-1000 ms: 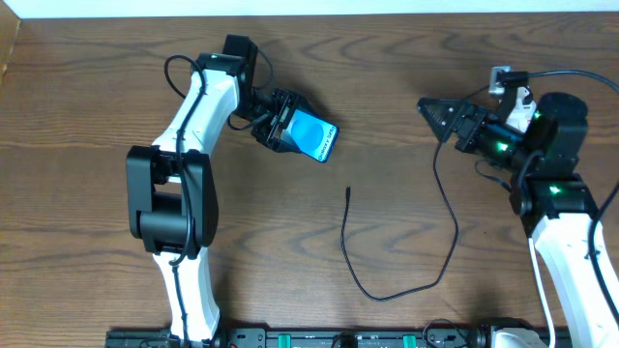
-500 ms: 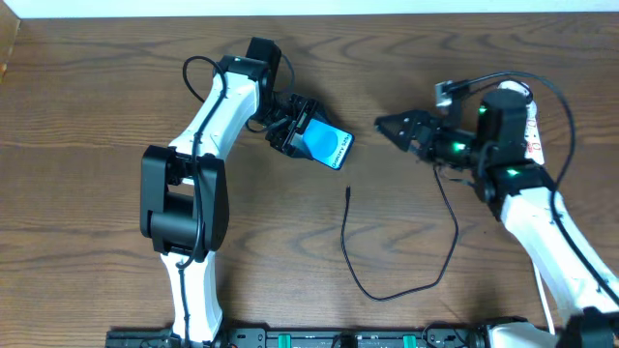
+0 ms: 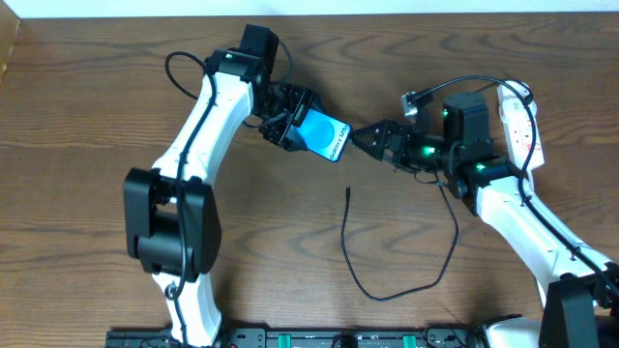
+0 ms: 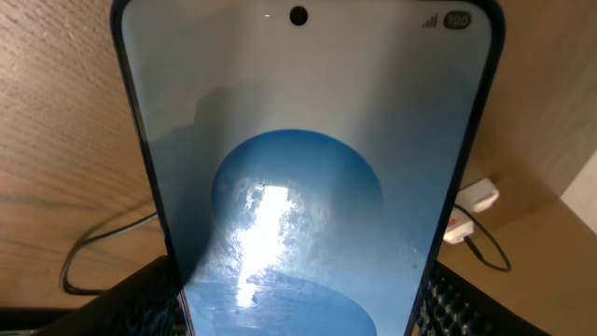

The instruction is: Plug charger to phone and switch on socket

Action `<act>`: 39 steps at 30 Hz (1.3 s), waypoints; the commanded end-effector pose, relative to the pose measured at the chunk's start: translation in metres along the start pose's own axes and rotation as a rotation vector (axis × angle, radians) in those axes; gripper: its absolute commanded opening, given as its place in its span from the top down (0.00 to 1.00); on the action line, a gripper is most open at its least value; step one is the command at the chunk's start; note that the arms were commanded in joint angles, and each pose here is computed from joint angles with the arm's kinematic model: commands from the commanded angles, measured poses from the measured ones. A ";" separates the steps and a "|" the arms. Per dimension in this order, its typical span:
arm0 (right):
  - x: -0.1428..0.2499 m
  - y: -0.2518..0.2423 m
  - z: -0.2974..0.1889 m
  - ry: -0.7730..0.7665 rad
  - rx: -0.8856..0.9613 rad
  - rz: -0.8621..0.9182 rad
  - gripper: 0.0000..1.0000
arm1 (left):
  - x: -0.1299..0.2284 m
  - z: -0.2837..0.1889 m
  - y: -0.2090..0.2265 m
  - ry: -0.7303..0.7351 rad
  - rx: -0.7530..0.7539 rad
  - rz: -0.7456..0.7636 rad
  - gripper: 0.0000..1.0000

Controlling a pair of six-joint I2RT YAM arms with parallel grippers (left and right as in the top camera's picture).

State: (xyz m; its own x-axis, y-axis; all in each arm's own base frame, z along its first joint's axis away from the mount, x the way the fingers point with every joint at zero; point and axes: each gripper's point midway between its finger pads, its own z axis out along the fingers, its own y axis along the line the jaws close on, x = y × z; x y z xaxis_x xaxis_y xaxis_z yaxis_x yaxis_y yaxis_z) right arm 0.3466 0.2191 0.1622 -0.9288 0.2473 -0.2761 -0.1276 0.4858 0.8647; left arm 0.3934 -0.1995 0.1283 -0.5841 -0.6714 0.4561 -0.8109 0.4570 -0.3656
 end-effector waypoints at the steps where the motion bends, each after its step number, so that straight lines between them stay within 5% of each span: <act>1: 0.000 0.006 0.007 -0.003 0.009 -0.036 0.02 | 0.019 -0.023 -0.014 -0.059 0.051 0.020 0.93; 13: 0.006 0.012 0.017 -0.004 0.017 -0.068 0.05 | 0.049 -0.013 -0.016 -0.039 0.032 0.049 0.93; 20: 0.007 0.013 0.017 -0.002 0.016 -0.070 0.25 | 0.059 -0.008 -0.016 -0.029 0.023 0.054 0.93; 39: 0.007 0.013 0.018 -0.003 0.015 -0.072 0.41 | 0.078 0.002 -0.020 -0.013 0.024 0.060 0.93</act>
State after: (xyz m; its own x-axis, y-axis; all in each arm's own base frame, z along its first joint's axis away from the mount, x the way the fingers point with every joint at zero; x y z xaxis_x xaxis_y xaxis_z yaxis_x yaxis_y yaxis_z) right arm 0.3431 0.2376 0.1606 -0.9189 0.2239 -0.3247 -0.1706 0.5166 0.8390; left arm 0.3593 -0.2605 0.1501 -0.6229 -0.6513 0.4335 -0.7820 0.5022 -0.3691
